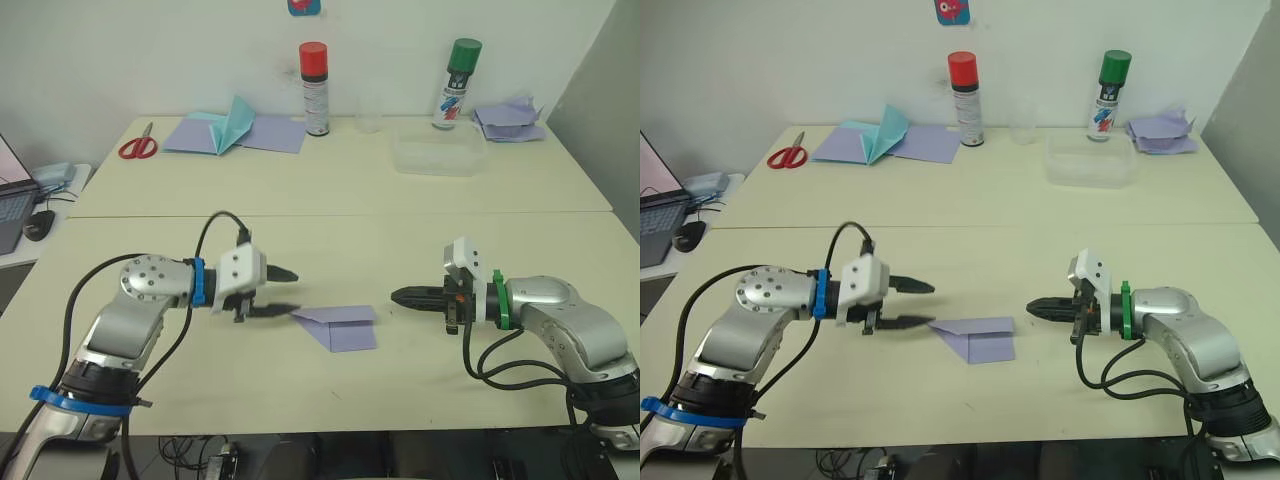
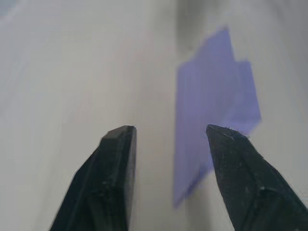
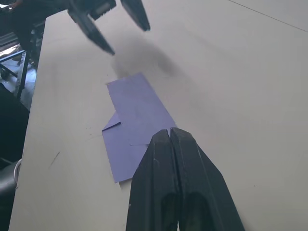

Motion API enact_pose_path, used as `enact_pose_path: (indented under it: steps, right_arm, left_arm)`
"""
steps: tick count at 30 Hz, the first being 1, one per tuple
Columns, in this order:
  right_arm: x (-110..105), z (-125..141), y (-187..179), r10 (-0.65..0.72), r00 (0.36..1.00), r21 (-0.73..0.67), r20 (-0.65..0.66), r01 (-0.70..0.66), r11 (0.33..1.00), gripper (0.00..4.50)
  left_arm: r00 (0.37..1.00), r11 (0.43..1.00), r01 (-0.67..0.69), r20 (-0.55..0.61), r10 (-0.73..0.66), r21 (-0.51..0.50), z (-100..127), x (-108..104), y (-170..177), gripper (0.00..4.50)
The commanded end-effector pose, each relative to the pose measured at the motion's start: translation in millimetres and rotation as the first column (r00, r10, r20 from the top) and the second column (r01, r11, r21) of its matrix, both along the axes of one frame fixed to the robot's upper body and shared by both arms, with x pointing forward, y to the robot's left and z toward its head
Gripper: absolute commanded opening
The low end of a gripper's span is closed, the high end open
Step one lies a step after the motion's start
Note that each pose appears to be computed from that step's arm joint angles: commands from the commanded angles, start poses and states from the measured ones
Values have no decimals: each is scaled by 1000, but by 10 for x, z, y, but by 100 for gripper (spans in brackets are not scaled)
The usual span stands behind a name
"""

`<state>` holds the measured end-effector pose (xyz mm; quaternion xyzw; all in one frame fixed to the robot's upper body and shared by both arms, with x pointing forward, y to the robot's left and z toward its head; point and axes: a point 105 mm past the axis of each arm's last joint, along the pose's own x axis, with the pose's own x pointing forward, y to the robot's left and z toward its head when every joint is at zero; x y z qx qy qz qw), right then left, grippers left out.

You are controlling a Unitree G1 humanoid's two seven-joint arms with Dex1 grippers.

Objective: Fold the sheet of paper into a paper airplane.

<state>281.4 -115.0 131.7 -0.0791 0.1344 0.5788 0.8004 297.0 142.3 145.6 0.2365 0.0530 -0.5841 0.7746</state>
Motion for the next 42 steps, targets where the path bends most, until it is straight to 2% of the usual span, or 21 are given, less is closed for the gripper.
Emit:
enact_pose_path:
  steps: [1,5,12,16,20,21,22,24,27,33,42]
  right_arm:
    - [45,87,28,7,999,10,45,-8,1000,0]
    - [46,104,42,0,999,15,49,-1,1000,0]
    - [-26,74,167,28,999,17,44,-29,999,0]
    - [-73,58,184,51,998,5,47,-51,999,0]
    - [-132,32,175,78,995,-17,68,-77,997,0]
    - [-129,18,159,80,992,-36,97,-77,996,0]
    - [-126,0,138,85,988,-56,131,-79,995,29]
    - [-148,-46,84,110,977,-97,182,-94,991,57]
    - [-205,-130,-14,147,965,-144,217,-117,983,161]
    - [-176,-259,-104,160,942,-210,296,-100,973,386]
    - [-214,-173,92,221,894,-193,389,-156,969,386]
  left_arm:
    - [999,997,-34,-44,31,-68,-92,-51,-172,133]
    - [993,996,-83,-84,80,-33,-345,-120,-257,2]
    - [987,980,-74,-124,98,183,-915,-270,-209,2]
    - [986,980,-108,-111,127,165,-936,-226,-230,2]
    - [981,987,-143,-120,152,77,-811,-184,-289,2]
    - [982,987,-134,-120,144,90,-796,-196,-258,2]
    - [983,986,-130,-120,142,102,-784,-200,-228,0]
    - [980,985,-143,-126,155,97,-741,-169,-202,0]
    - [976,984,-165,-131,173,70,-681,-88,-227,0]
    - [977,986,-162,-136,167,47,-653,-10,-319,0]
    - [975,977,-130,-159,157,167,-880,19,-238,0]
